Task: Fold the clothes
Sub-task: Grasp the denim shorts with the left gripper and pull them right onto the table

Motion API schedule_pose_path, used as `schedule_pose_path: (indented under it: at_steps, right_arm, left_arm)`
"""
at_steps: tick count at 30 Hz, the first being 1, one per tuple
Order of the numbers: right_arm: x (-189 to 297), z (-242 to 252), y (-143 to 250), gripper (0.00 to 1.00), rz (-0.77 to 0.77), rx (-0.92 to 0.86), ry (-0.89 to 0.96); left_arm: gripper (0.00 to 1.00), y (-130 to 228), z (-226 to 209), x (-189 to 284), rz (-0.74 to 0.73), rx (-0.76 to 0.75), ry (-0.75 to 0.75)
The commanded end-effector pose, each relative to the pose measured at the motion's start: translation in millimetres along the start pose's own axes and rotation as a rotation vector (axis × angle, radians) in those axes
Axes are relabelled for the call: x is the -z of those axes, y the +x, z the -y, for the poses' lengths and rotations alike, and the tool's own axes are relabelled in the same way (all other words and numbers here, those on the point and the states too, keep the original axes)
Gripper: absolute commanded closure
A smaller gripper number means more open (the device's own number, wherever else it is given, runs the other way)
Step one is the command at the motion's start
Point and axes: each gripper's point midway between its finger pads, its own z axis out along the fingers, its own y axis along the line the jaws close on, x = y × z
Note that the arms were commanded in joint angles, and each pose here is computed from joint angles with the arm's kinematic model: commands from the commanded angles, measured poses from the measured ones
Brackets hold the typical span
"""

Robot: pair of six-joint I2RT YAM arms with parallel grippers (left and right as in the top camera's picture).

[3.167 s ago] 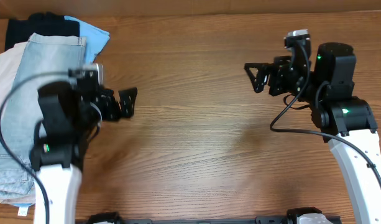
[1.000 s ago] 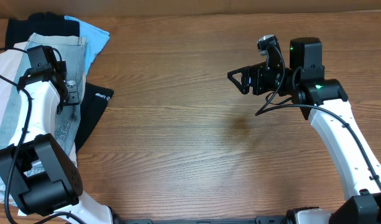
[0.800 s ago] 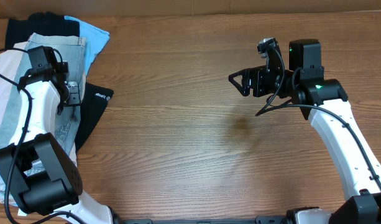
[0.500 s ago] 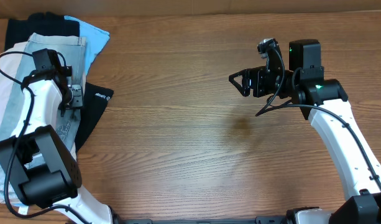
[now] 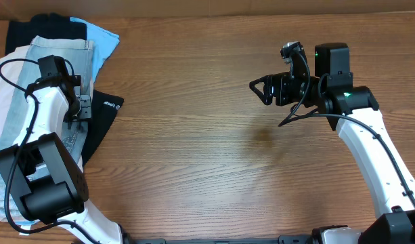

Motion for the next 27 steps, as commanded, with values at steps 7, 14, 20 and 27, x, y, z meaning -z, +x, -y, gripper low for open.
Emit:
schedule_pose_path:
  at_steps: [7, 14, 20, 27]
  right_arm:
    - [5, -6, -14, 0.18, 0.033, 0.025, 0.001]
    - [5, -5, -12, 0.18, 0.027, 0.018, 0.002]
    - [8, -4, -15, 0.21, 0.037, 0.018, 0.005]
    - [33, 11, -22, 0.22, 0.082, -0.096, 0.044]
  left_arm:
    - [0.88, 7, -4, -6, -0.026, -0.013, -0.022]
    - [0.96, -3, -2, 14, -0.015, 0.039, -0.045]
    - [0.96, -48, 42, 88, 0.077, 0.006, 0.071]
    - [0.96, -53, 169, 150, 0.135, -0.206, 0.329]
